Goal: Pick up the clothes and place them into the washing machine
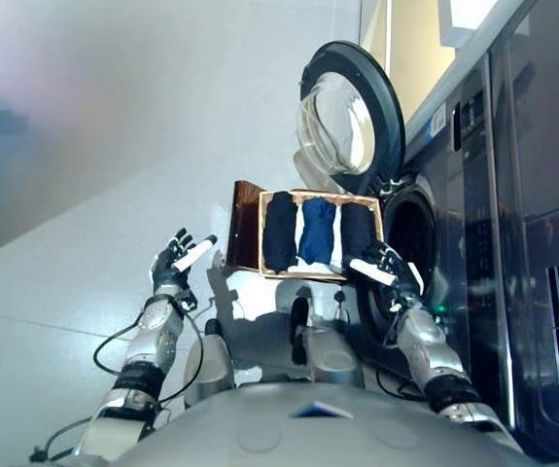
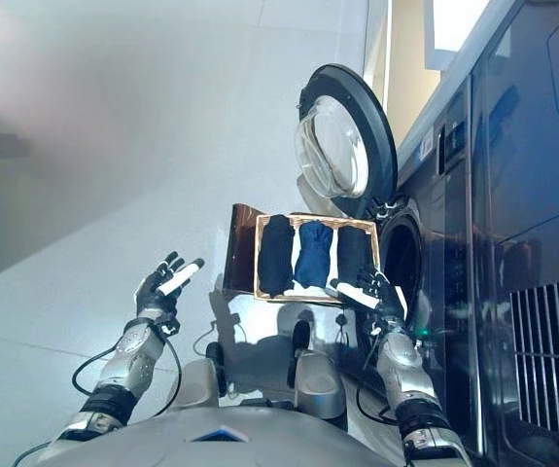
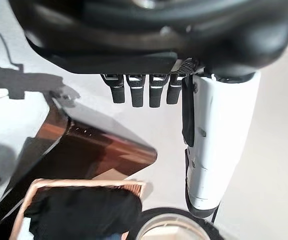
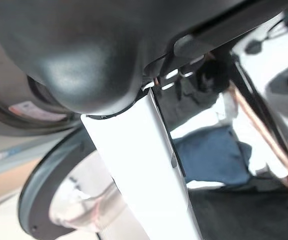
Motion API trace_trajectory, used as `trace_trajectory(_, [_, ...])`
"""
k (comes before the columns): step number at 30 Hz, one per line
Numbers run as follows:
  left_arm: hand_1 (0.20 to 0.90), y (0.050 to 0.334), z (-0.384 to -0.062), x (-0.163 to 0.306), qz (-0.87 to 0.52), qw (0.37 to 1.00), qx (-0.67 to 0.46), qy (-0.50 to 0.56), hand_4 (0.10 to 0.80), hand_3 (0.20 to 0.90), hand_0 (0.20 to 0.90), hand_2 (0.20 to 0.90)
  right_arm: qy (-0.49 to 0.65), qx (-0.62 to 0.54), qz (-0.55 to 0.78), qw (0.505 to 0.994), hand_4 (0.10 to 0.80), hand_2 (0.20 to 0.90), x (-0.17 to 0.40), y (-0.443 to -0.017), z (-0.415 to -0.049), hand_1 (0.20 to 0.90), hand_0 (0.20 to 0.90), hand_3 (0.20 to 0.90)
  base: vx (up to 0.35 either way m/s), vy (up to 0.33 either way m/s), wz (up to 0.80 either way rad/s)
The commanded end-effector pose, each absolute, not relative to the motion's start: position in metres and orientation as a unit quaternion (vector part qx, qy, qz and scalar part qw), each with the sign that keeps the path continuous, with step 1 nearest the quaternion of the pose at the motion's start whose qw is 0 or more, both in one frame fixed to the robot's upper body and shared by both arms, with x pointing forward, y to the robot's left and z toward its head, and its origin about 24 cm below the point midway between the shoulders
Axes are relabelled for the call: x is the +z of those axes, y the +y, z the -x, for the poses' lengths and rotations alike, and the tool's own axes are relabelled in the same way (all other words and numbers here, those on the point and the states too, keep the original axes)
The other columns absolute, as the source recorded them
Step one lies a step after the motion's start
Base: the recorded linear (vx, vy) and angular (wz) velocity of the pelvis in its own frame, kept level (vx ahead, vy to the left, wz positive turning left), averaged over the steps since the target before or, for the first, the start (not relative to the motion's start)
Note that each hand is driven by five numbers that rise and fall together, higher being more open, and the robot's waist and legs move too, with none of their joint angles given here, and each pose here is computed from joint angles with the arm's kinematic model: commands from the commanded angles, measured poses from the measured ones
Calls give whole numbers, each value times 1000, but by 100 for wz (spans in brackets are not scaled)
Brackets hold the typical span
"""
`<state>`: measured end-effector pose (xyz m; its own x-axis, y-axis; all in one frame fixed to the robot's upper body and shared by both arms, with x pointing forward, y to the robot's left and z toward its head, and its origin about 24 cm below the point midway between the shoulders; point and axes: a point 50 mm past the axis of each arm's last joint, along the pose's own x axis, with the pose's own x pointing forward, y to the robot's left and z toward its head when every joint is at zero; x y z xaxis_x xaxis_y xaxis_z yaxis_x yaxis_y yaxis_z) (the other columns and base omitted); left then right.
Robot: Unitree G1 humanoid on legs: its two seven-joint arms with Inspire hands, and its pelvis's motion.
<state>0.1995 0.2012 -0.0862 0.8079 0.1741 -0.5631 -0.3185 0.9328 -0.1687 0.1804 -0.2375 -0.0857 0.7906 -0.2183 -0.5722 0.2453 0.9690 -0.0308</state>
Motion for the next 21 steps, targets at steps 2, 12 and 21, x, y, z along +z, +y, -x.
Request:
trace_trajectory(2, [900,223,-219,-58,109,963,142,204,800,900,900,900,227,-145,-12,963,800,900,-61,-255,-194,900,900,900,198,205,-37])
trace_trajectory(12, [900,235,-229,-45,99,968,154,171,800,900,900,900,210,-121,-20,970,800,900,-55,-239,-214,900,900,900,80,194,-36])
trace_trajectory(21, [900,237,-220,-53,107,961,170,193,800,900,900,900,228,-103,-20,968,800,900,-62,-231,-214,900,900,900,34,-27,-7])
